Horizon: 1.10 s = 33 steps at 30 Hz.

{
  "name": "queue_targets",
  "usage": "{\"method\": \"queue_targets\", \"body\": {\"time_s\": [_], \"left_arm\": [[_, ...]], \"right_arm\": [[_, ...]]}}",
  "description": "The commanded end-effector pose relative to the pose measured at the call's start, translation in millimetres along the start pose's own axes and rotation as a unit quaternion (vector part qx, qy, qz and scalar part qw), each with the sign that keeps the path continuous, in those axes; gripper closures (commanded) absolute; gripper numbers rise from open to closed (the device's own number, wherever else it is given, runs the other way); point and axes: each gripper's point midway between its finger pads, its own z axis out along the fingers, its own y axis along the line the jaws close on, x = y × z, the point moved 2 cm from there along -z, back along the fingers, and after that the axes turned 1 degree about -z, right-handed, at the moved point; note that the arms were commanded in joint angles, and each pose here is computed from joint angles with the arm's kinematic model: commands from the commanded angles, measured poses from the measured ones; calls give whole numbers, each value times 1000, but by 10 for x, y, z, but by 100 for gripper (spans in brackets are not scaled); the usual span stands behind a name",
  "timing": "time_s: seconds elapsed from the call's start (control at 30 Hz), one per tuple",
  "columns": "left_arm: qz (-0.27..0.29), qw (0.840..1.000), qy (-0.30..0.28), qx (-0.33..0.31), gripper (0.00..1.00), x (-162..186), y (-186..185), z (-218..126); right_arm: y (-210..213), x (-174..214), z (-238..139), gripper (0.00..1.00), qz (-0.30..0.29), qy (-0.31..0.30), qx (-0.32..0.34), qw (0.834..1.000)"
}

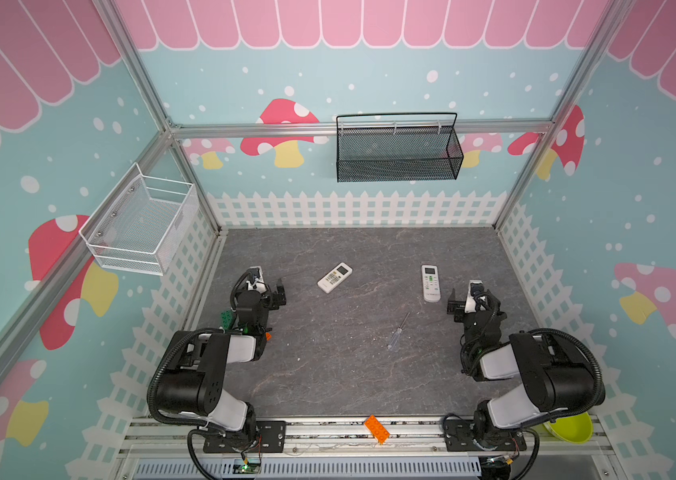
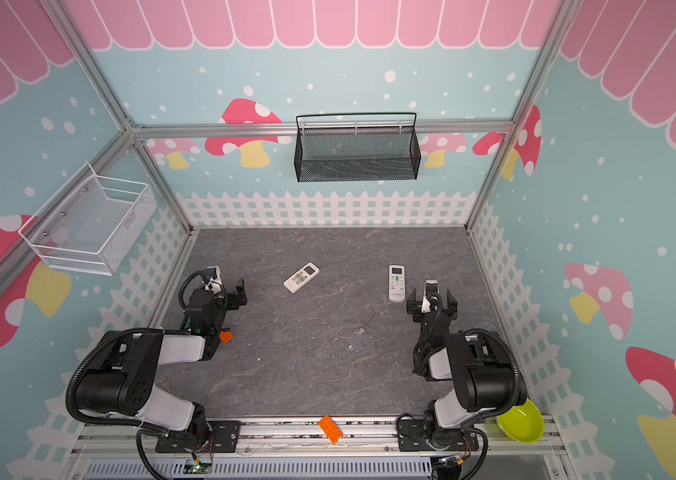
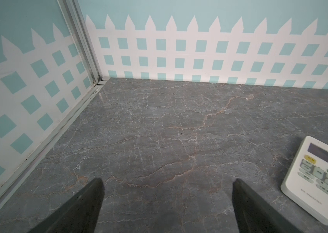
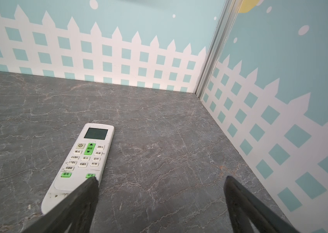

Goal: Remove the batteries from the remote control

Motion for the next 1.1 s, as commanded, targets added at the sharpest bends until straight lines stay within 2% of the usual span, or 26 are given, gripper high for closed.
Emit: {"method": "queue_targets", "body": {"time_s": [0.0, 0.1, 0.2, 0.27, 0.33, 0.4, 0.47, 0.53, 0.6, 0.67, 0.9, 1.07], "left_arm": [[1, 1000, 0, -6, 0, 10, 10, 0], [1, 1000, 5, -7, 0, -67, 10, 11], [15, 998, 68, -6, 0, -264, -41, 141], [28, 993, 116, 6, 0, -452, -116, 207], [20, 987, 158, 24, 0, -673, -200, 183], [1, 980, 189, 62, 0, -836, -329, 74], [-21, 974, 208, 90, 0, -923, -426, -64], [-50, 969, 215, 111, 0, -936, -499, -195], [-67, 963, 221, 142, 0, -890, -590, -263], [-59, 957, 221, 175, 0, -838, -674, -310], [-58, 954, 236, 176, 0, -737, -665, -360], [-62, 952, 241, 180, 0, -698, -673, -351]], "right_arm": [[-20, -121, 13, 2, 8, -20, 3, 1000], [-26, -143, 12, 2, 7, -24, 1, 1000], [43, -300, 25, 2, -6, -23, -19, 1000], [70, -393, 110, 2, -7, 10, -28, 1000], [89, -538, 215, 2, 25, 33, -37, 998], [220, -622, 282, 2, 45, 53, -76, 995], [305, -622, 377, 2, 75, 96, -92, 988], [367, -548, 456, 2, 99, 160, -93, 978], [443, -461, 474, 2, 111, 200, -98, 969], [551, -378, 469, 2, 119, 223, -112, 961], [854, 22, 497, 1, 94, 312, -120, 938], [905, 259, 551, 0, 84, 342, -109, 930]]}}
